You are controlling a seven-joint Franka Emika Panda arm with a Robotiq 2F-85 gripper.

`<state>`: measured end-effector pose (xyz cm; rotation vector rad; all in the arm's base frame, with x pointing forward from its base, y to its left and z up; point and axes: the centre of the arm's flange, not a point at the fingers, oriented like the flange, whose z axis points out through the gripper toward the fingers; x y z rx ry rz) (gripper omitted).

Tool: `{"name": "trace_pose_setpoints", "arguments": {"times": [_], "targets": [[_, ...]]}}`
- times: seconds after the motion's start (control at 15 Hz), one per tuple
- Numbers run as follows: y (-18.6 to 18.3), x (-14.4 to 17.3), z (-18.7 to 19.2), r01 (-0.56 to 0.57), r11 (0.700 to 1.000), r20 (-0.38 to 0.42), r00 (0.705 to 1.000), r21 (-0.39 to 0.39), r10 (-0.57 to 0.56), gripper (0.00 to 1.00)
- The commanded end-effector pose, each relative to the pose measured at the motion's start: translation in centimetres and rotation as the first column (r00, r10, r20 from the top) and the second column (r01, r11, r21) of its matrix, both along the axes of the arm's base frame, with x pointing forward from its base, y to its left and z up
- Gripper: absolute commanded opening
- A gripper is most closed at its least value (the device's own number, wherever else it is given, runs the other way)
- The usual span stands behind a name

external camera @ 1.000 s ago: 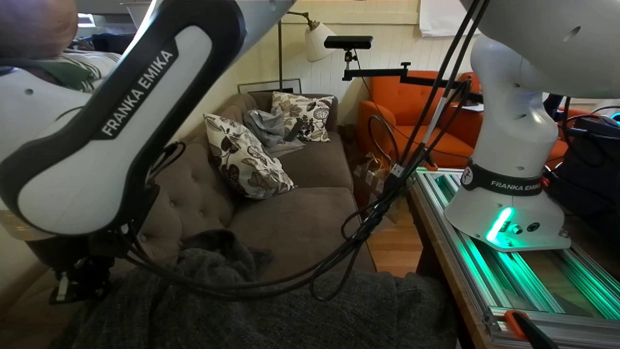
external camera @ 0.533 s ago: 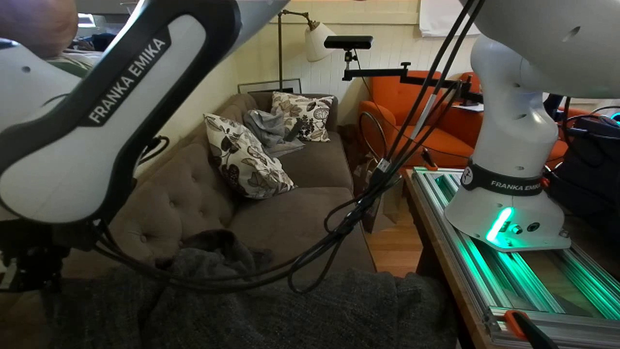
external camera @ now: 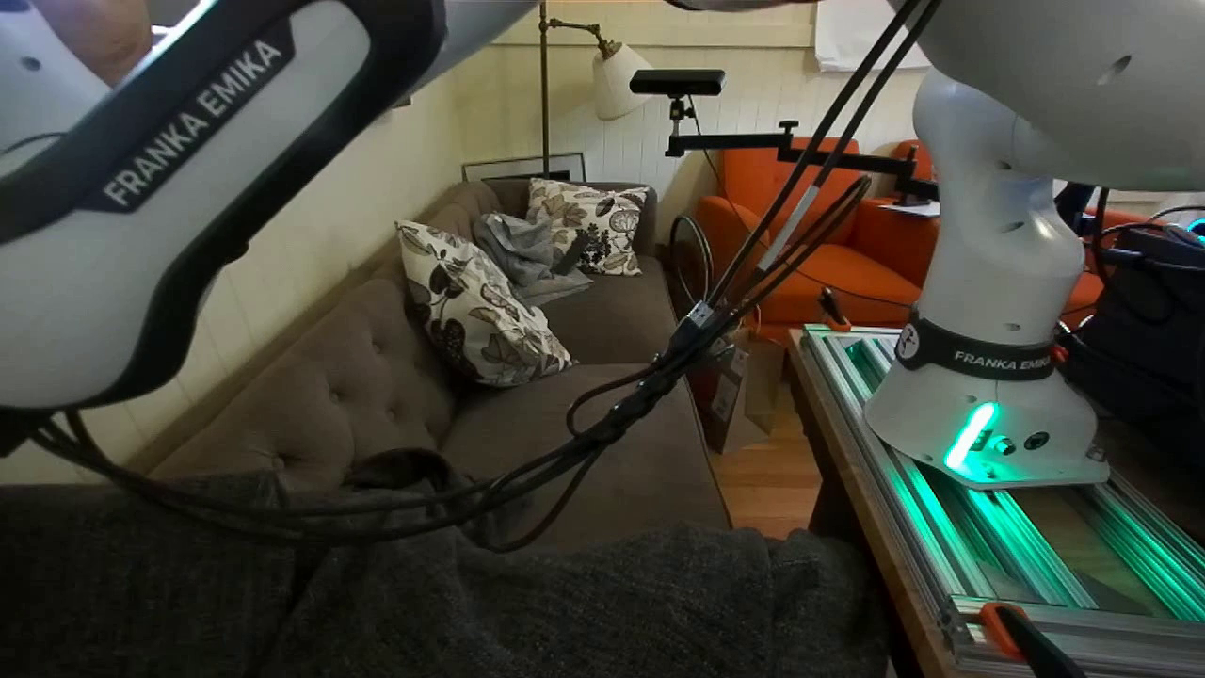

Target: Spread out the blanket on the armrest

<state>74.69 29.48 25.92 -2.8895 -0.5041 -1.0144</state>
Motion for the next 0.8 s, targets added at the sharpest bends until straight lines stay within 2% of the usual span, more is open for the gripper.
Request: {"name": "trace_pose_setpoints", "arguments": {"times": [0.0, 0.2, 0.33, 0.4, 0.47, 0.6, 0.73], "targets": [[1.3, 1.5, -0.5, -0.010, 1.000, 0.190, 0.982, 0.023, 0.005, 0.01], [1.0, 1.8, -2.0, -0.004, 1.000, 0.314, 0.949, 0.014, 0.000, 0.01], [1.0, 1.7, -3.4, -0.012, 1.000, 0.321, 0.947, 0.016, 0.006, 0.01], [1.1, 1.4, -4.2, -0.033, 0.999, 0.295, 0.955, 0.013, 0.027, 0.28], [1.4, 1.0, -4.7, -0.049, 0.999, 0.271, 0.962, 0.011, 0.045, 0.29], [1.7, -0.2, -4.5, -0.079, 0.997, 0.219, 0.973, 0.012, 0.074, 0.41], [1.8, -1.5, -3.2, -0.097, 0.995, 0.169, 0.981, -0.028, 0.100, 0.55]]}}
